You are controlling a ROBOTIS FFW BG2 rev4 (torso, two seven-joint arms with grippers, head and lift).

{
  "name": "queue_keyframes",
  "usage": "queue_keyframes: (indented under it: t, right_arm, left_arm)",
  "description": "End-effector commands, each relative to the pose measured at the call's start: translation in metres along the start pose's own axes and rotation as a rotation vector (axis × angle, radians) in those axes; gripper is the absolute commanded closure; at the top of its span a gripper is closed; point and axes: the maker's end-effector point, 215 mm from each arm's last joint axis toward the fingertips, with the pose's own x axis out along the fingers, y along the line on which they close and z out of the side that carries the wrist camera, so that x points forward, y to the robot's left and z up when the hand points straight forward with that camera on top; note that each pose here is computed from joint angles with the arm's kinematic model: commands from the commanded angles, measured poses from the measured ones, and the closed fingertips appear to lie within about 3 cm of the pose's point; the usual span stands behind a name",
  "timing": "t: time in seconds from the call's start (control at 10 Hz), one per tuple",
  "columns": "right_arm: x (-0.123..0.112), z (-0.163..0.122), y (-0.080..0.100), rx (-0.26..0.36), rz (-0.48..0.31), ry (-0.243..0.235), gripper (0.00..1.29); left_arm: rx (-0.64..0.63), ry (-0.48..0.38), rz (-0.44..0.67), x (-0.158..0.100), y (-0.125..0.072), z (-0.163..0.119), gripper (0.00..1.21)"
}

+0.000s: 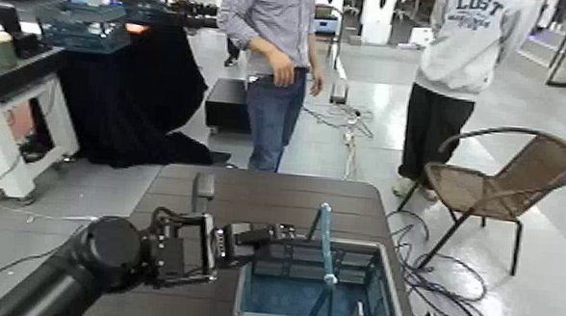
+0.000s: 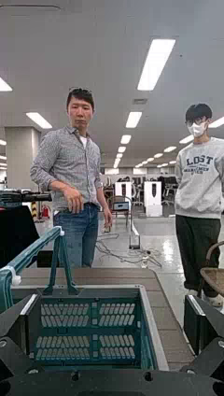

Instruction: Grasp the handle of the crate.

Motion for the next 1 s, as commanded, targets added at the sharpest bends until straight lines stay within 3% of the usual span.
queue_keyframes:
  t: [0.1,0.7,1.0]
  right_arm:
    - [0.000,0.000,0.001,0.003,0.001,0.001,0.15]
    - [0.001,0.000,0.006,0.007,0.012,-0.003,0.15]
    - [0.001,0.000,0.009,0.013,0.017,-0.005,0.15]
  left_arm:
    - [-0.040,0.034,-0.022,0.019,-0.014,-0.009,0.13]
    - [-0.147,0.084,-0.063,0.045,-0.034,-0.025,0.13]
    - [-0.169,0.091,-0.086,0.052,-0.044,-0.026,0.19]
